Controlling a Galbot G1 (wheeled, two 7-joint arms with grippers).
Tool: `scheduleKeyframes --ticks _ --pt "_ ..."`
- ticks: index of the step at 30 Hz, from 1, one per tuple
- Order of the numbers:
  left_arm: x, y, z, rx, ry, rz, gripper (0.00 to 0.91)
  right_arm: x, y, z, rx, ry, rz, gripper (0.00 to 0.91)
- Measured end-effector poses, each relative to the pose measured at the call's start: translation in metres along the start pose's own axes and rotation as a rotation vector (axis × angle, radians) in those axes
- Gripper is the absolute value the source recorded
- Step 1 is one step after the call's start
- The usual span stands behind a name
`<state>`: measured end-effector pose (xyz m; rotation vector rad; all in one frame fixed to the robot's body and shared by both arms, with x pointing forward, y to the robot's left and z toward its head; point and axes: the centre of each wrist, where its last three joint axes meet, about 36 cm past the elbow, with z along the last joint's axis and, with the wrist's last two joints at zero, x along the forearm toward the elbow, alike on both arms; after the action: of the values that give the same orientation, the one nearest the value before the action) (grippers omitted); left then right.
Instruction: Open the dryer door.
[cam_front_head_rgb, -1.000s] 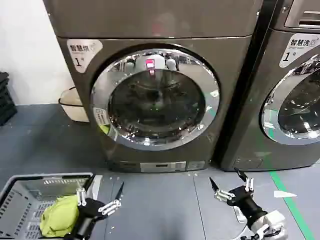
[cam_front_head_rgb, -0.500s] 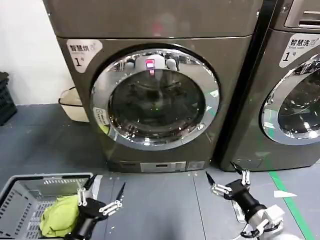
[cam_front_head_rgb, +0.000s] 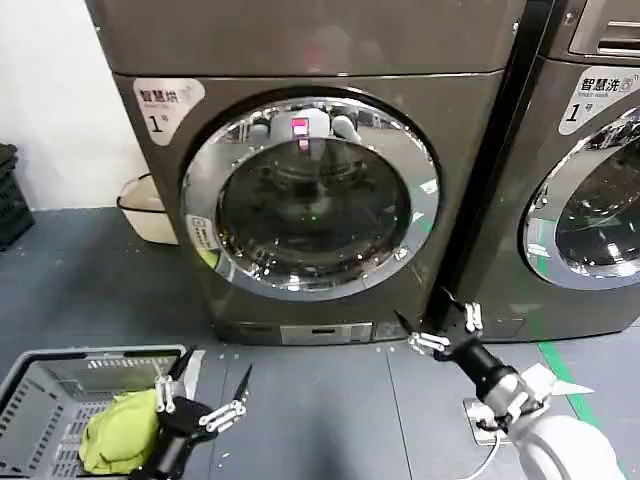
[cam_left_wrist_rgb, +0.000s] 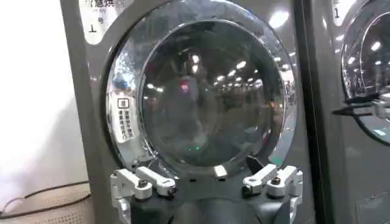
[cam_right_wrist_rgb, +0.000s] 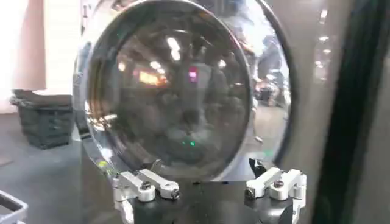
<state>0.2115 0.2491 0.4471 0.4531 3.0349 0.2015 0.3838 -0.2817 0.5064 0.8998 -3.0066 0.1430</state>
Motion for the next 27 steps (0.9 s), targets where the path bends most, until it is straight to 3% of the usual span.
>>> scheduleKeyframes --ticks 18,27 --pt "-0.001 -0.002 0.000 0.006 0.001 -0.003 0.907 -0.084 0.002 -0.025 -0.023 -0.050 -0.160 0.907" --pt "-0.002 -0.002 0.001 0.006 0.000 -0.005 0.907 -0.120 0.012 -0.036 0.001 -0.058 -0.196 0.907"
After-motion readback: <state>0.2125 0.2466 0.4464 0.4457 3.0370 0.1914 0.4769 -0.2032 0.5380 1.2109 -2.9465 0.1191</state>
